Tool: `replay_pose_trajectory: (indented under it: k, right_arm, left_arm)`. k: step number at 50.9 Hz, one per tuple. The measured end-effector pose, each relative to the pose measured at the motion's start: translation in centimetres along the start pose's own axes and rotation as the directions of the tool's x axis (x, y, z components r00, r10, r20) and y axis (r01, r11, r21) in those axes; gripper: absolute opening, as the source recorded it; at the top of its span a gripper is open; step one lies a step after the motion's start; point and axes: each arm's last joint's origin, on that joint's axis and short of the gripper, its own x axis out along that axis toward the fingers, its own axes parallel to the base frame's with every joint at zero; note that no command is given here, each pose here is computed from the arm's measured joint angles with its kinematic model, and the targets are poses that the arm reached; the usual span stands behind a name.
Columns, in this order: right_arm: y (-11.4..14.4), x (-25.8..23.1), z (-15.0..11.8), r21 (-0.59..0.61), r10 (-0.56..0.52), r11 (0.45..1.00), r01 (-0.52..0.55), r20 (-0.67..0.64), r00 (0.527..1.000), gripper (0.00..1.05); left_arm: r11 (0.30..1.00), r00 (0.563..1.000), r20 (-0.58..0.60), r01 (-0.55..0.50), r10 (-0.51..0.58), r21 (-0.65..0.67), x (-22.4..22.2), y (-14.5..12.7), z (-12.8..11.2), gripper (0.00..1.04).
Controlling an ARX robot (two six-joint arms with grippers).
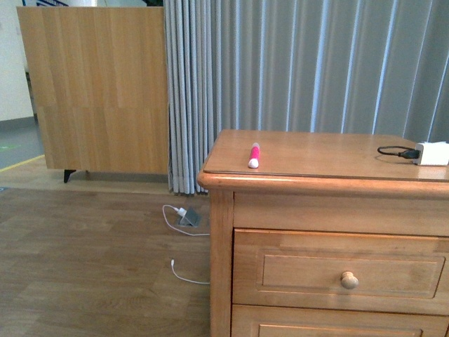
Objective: Place pink marker in drawer with both arms
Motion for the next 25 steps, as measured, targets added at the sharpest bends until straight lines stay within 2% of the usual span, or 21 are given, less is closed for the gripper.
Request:
replay_pose_trajectory:
  k: [3, 13, 25]
  right_arm:
    - [0.2, 0.5, 0.2, -0.001, 0.02, 1.0, -0.02, -0.023, 1.0, 0.96]
    - [0.9, 4.0, 3.1, 0.066, 0.065, 0.996, -0.064, -0.023, 0.998, 0.96]
    - [3.9, 11.6, 4.0, 0.053, 0.143, 0.989, -0.138, -0.113, 0.983, 0.96]
  left_arm:
    - [1.0, 1.0, 0.0, 0.0, 0.0, 0.0, 0.0, 0.0, 0.0, 0.99]
    - [1.0, 1.0, 0.0, 0.0, 0.0, 0.0, 0.0, 0.0, 0.0, 0.99]
    - [1.0, 1.0, 0.0, 0.0, 0.0, 0.0, 0.0, 0.0, 0.0, 0.99]
